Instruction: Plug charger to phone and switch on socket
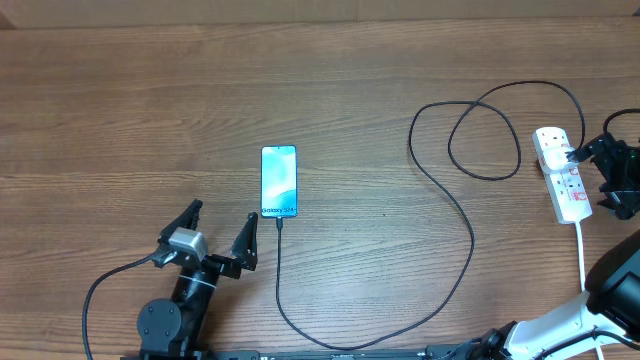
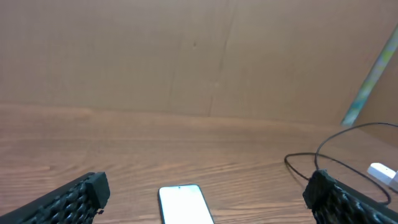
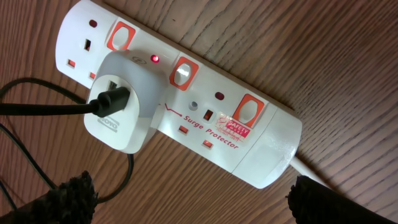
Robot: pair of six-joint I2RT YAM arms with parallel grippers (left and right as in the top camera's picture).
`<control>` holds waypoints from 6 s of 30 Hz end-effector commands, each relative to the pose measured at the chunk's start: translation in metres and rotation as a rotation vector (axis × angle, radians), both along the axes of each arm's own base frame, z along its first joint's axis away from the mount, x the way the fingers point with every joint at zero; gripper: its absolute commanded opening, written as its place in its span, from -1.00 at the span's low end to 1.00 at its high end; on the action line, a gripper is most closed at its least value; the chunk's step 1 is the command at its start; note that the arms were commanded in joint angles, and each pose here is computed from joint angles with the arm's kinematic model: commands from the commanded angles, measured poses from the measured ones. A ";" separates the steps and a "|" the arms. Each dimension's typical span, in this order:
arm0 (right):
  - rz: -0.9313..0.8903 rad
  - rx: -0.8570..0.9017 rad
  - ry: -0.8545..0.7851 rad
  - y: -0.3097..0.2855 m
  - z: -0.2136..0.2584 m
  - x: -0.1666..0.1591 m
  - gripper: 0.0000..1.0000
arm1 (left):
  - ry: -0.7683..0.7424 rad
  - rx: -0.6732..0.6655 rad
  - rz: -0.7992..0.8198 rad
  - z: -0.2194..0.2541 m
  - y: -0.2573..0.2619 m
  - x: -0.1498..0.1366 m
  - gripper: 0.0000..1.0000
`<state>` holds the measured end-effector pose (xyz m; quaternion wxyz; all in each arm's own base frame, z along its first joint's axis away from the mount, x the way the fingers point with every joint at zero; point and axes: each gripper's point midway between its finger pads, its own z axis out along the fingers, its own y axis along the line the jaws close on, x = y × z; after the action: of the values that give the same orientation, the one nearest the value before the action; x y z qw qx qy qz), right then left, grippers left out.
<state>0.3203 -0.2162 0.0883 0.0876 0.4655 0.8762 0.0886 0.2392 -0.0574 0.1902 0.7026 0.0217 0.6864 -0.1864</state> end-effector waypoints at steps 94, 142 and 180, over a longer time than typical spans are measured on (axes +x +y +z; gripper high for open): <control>0.004 -0.005 -0.019 0.003 0.007 0.002 1.00 | 0.120 0.049 0.124 -0.033 0.022 0.004 0.99; 0.206 -0.181 -0.291 0.078 0.125 0.026 0.99 | 0.120 0.049 0.124 -0.033 0.022 0.004 0.99; 0.952 -0.190 -0.294 0.266 0.073 0.019 1.00 | 0.120 0.049 0.124 -0.033 0.022 0.004 1.00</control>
<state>0.3481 0.0501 0.1801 0.2088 0.0153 0.9713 0.1131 0.2432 -0.0398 0.1574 0.6651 -0.0179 0.7329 -0.1421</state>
